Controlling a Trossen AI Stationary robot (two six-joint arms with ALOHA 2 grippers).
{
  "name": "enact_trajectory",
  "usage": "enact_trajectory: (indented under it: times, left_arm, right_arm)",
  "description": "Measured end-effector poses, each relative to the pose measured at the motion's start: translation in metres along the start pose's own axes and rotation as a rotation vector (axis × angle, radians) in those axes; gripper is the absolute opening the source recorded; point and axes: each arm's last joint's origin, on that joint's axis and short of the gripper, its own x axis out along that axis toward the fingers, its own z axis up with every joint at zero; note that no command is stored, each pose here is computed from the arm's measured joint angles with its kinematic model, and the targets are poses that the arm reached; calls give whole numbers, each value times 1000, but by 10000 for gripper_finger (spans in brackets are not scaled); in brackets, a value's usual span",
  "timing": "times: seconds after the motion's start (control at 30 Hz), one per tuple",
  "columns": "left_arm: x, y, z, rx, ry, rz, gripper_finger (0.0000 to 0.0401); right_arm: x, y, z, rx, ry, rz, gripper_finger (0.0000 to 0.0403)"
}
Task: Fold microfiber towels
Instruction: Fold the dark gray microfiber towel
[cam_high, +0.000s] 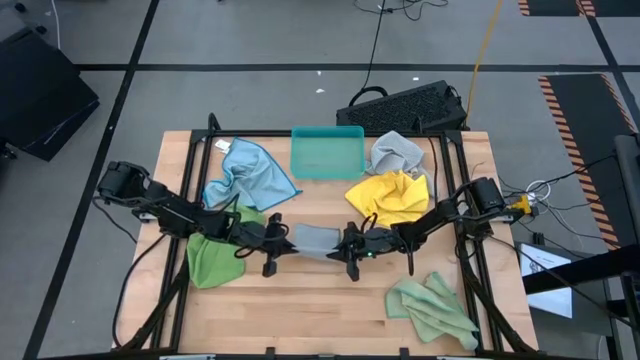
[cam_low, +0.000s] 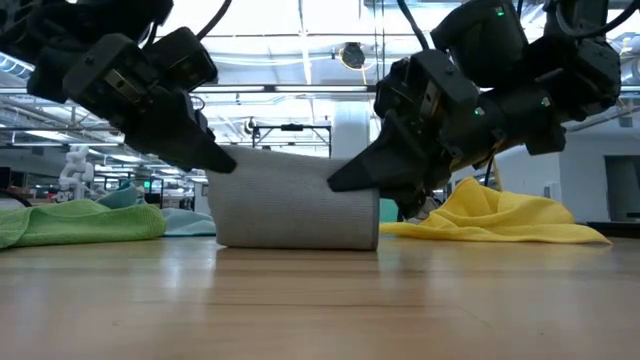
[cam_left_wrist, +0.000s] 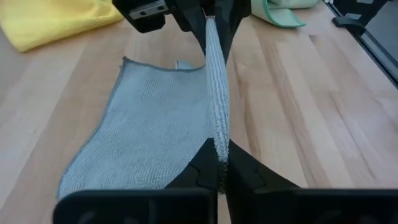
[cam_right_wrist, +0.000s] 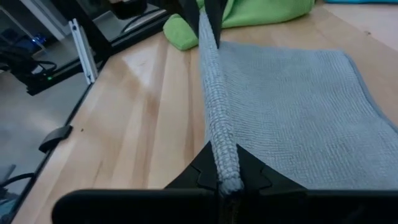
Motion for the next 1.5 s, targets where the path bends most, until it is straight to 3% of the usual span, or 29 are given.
enact_trajectory:
  times: [0.47, 1.23, 1.5]
  left_arm:
    - [-1, 2, -8, 56, -12, 18, 19]
    - [7, 17, -16, 13, 28, 99, 12]
    - [8, 2, -13, 30, -28, 20, 25]
  right_arm:
    - [0, 0, -1, -30, 2, -5, 11]
    - [-1, -3, -8, -30, 68, -27, 11]
    - [-1, 0, -5, -20, 35, -13, 11]
